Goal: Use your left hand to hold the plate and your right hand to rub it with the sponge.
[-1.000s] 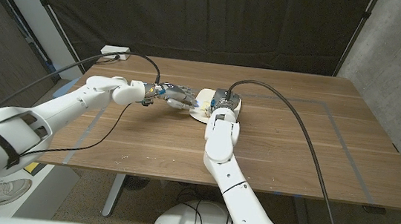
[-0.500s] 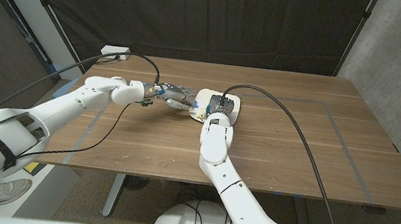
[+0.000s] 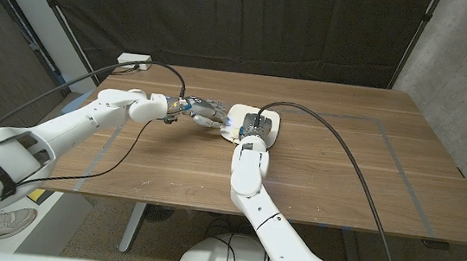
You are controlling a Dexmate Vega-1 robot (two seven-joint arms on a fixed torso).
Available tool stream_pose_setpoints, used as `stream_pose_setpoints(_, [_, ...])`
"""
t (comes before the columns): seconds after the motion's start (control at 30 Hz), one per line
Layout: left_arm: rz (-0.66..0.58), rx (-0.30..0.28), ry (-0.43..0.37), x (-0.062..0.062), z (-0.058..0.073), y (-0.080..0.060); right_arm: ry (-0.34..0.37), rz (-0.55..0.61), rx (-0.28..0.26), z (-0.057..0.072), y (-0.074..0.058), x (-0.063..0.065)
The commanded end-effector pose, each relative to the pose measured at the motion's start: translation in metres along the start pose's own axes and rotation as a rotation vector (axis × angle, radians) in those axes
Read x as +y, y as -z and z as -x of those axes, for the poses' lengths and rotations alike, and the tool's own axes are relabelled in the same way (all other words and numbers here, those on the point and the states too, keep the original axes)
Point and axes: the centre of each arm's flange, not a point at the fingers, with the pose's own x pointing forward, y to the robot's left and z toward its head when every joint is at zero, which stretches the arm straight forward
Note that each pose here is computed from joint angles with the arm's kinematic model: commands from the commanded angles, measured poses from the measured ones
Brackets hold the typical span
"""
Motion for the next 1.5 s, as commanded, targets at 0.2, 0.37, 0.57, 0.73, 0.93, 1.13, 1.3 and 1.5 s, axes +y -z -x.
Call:
stream_pose_setpoints(0.2, [-0.004,0.003,0.003,0.000,0.000,0.002,-0.064,0.053,0.196,0.010,0.048,0.013])
stream_pose_setpoints(0.37, [-0.005,0.005,0.006,0.000,-0.001,0.003,-0.067,0.047,0.243,0.009,0.059,0.014])
stream_pose_setpoints(0.57, [-0.005,0.006,0.006,0.000,-0.002,0.005,-0.065,0.054,0.318,0.005,0.076,0.011])
stream_pose_setpoints(0.73, [-0.002,0.010,0.004,0.000,-0.002,0.008,-0.064,0.066,0.346,0.001,0.084,0.007])
stream_pose_setpoints(0.93, [0.003,0.011,0.003,0.000,-0.003,0.011,-0.076,0.071,0.299,-0.007,0.076,0.008])
stream_pose_setpoints(1.13, [0.006,0.006,-0.013,0.001,-0.002,0.012,-0.080,0.046,0.256,-0.013,0.069,0.010])
stream_pose_setpoints(1.3, [0.020,-0.015,-0.035,0.002,-0.001,0.011,-0.070,0.036,0.233,-0.015,0.064,0.010])
stream_pose_setpoints(1.5, [0.044,-0.079,-0.093,0.008,0.003,0.002,-0.071,0.042,0.200,-0.020,0.057,0.010])
